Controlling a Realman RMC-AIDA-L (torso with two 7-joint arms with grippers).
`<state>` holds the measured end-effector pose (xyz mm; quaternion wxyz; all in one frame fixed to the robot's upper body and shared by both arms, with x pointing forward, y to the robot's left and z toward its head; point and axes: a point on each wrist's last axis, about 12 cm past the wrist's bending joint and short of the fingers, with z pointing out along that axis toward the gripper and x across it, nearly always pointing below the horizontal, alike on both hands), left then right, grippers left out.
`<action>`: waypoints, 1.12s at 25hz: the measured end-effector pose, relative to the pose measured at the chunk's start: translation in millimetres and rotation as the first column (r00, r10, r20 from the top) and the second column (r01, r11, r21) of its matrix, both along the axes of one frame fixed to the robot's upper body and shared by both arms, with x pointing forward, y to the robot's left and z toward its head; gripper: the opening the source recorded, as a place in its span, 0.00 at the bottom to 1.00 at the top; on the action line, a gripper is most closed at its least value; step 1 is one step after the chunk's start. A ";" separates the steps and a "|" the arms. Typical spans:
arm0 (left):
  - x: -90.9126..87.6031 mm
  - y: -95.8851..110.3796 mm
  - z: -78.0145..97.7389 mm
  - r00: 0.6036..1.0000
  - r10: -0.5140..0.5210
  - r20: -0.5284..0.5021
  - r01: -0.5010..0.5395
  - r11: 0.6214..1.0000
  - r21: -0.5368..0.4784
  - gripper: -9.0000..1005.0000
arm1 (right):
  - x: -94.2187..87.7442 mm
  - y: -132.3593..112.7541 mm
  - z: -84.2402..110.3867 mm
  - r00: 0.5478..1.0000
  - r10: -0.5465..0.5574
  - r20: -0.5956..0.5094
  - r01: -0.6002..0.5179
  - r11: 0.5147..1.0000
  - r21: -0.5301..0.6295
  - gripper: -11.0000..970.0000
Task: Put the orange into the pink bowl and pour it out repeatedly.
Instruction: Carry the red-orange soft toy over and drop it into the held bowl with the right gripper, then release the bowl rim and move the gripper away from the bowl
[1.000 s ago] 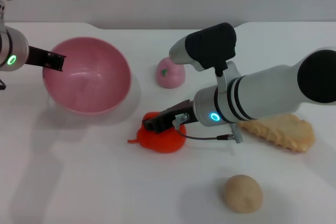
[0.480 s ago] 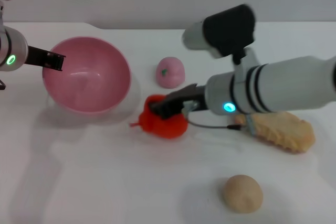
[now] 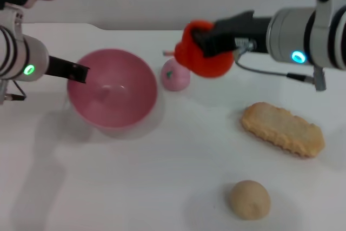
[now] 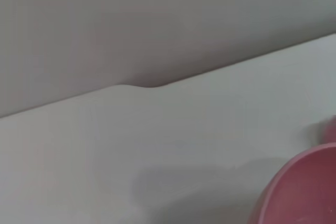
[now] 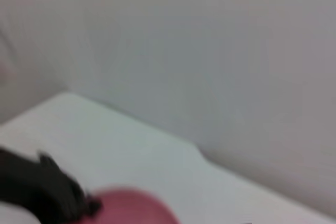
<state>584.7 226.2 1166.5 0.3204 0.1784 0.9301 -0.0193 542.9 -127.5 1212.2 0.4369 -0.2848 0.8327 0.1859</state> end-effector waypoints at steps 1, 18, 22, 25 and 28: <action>0.0 0.0 0.0 1.000 0.000 0.000 0.000 1.000 0.000 0.18 | -2.3 1.6 6.8 1.000 0.007 0.022 -0.007 1.000 0.002 0.10; -0.7 -53.7 -10.3 0.985 -0.166 -0.050 0.164 0.986 -0.042 0.19 | -9.3 26.6 -4.8 0.997 0.081 -0.005 -0.081 0.997 -0.009 0.07; -0.4 -55.7 -9.2 0.984 -0.172 -0.050 0.169 0.984 -0.050 0.20 | -5.1 27.3 -13.6 0.997 0.075 -0.032 -0.075 0.997 0.003 0.13; -3.1 -61.6 -9.4 0.978 -0.196 -0.064 0.191 0.978 -0.077 0.20 | -3.2 26.7 -17.8 0.997 0.071 -0.043 -0.071 0.997 0.000 0.21; -3.7 -62.8 -9.5 0.977 -0.200 -0.066 0.195 0.977 -0.081 0.20 | -2.3 26.4 -16.0 0.998 0.064 -0.023 -0.063 0.998 0.015 0.30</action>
